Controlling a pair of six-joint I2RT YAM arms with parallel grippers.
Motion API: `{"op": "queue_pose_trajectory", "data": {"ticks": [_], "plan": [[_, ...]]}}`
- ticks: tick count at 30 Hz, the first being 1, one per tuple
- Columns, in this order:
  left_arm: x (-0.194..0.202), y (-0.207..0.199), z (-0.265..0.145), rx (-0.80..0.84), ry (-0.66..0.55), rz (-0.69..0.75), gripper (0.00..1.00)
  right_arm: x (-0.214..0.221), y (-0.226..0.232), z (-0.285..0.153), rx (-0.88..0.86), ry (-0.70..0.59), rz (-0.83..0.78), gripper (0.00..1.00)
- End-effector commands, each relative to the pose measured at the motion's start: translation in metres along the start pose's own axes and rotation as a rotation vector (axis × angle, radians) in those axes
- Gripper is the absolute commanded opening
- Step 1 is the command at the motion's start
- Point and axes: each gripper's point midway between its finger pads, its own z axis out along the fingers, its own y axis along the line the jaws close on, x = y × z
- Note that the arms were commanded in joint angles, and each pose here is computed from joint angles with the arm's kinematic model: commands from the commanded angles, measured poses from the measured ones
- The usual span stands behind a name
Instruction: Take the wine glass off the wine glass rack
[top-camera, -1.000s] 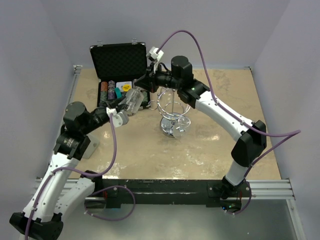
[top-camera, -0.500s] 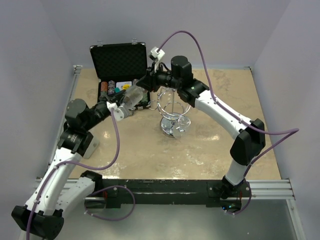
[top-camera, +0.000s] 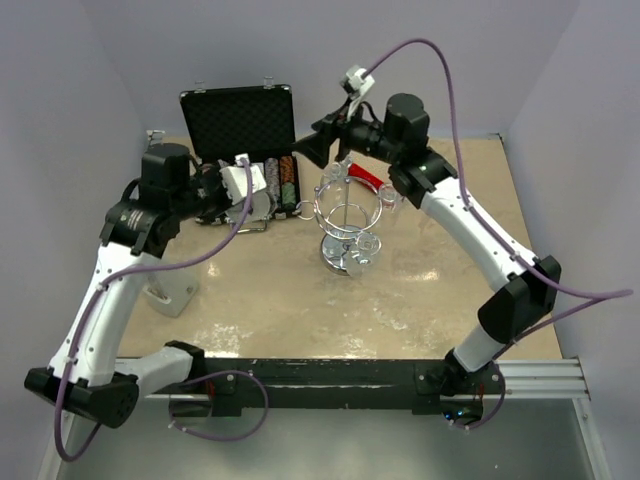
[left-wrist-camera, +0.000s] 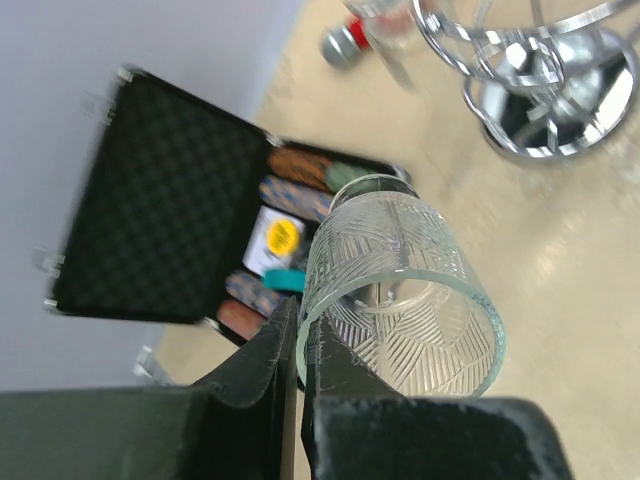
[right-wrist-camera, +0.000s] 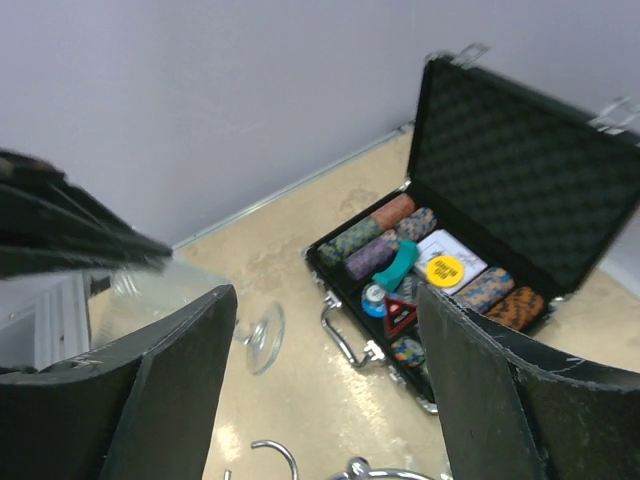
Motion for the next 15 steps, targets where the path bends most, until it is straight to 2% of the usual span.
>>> {"op": "queue_pose_trajectory", "data": {"ticks": [1,3,5,8,13,15], "plan": [[0.054,-0.056,-0.003,0.288,0.257,-0.090,0.00,-0.058,-0.003,-0.045,0.042,-0.125,-0.098,0.78],[0.074,-0.077,0.001,0.396,0.342,-0.138,0.00,-0.059,-0.015,-0.062,0.091,-0.120,-0.108,0.79],[0.085,-0.083,0.005,0.421,0.383,-0.157,0.00,-0.065,-0.030,-0.086,0.163,-0.120,-0.114,0.81],[0.095,-0.083,0.017,0.388,0.380,-0.154,0.00,-0.072,-0.047,-0.131,0.269,-0.104,-0.155,0.83],[0.126,-0.109,0.037,0.426,0.405,-0.207,0.00,-0.048,-0.087,-0.202,0.437,-0.040,-0.171,0.86],[0.142,-0.120,0.042,0.447,0.432,-0.223,0.00,-0.039,-0.094,-0.214,0.469,-0.007,-0.193,0.86]]}}
